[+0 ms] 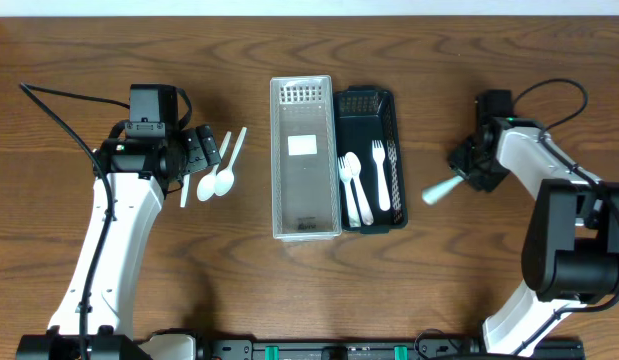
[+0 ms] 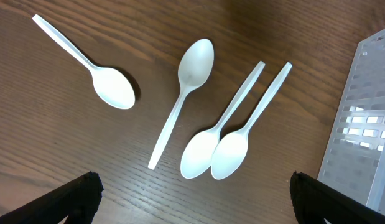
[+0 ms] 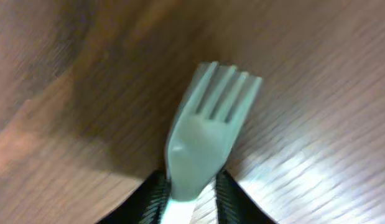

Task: Pack container
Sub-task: 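Place the fork into the black tray with the right gripper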

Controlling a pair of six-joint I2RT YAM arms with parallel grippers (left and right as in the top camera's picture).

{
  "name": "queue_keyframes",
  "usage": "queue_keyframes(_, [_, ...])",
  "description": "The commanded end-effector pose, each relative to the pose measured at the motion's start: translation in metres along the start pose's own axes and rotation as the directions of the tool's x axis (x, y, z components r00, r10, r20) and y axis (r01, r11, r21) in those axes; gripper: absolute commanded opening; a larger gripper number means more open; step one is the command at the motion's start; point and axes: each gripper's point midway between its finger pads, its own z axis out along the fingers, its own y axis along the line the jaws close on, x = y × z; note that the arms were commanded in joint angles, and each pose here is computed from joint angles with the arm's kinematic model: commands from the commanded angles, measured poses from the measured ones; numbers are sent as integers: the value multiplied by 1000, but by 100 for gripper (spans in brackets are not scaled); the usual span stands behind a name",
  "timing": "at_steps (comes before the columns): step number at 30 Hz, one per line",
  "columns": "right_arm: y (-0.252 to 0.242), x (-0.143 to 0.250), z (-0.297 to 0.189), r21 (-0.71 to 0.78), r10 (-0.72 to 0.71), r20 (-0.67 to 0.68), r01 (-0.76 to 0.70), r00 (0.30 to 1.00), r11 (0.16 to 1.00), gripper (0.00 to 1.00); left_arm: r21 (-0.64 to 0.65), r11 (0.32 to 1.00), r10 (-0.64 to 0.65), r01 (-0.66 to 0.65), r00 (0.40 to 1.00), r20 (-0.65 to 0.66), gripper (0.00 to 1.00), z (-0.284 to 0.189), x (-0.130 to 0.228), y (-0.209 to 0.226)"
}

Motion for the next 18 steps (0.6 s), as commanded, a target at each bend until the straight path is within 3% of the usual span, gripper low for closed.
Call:
queue_keyframes(1, [-30,11,26,69,-263,-80,269,961,961,20,0,1000,-3,3,1000,9,98,-2,-5,0])
queue_keyframes(11, [-27,15,16,52,-390,-106,396,915,917,1,0,1000,-3,3,1000,9,98,-2,-5,0])
queue_keyframes(18, [20,4,-65,-6,-494,31,494,869,869,1,0,1000,-4,4,1000,9,98,-2,-5,0])
